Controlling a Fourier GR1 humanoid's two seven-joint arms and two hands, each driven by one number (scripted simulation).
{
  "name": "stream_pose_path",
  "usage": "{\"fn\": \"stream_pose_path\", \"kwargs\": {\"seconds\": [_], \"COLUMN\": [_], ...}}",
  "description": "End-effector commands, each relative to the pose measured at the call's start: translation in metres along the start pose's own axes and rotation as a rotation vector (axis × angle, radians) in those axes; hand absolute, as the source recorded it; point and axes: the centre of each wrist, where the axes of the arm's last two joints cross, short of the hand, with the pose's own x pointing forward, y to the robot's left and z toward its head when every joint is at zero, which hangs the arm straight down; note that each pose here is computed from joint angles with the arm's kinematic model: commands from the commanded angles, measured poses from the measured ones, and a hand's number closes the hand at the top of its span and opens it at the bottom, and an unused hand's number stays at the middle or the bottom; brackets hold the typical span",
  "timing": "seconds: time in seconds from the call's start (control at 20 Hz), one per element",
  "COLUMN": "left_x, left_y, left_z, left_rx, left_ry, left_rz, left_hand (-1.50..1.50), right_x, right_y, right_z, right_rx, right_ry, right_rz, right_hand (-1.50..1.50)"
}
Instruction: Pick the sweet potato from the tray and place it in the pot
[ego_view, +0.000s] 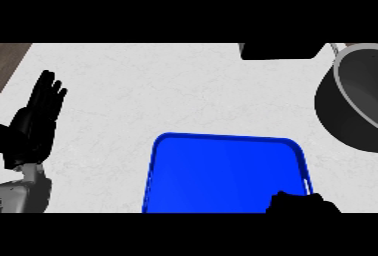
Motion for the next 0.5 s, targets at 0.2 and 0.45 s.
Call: {"fn": "stream_pose_path", "kwargs": {"seconds": [0.2,0.45], "left_x": [0.002,0.006], "left_y": [-0.002,-0.008], "left_z": [-0.008,-0.012], "left_rx": [-0.005,-0.011], "left_ry": [-0.003,-0.009], "left_rz": [0.013,0.015], "left_hand": [0.0,0.0], "right_x": [0.002,-0.014], "right_y": [-0.059,-0.09], "right_z": [0.016,0.013], "right_rx": [-0.436,-0.517], "right_ry": [0.037,0.089], "right_rz": [-0.065,-0.01], "right_hand": [1.5,1.5]}}
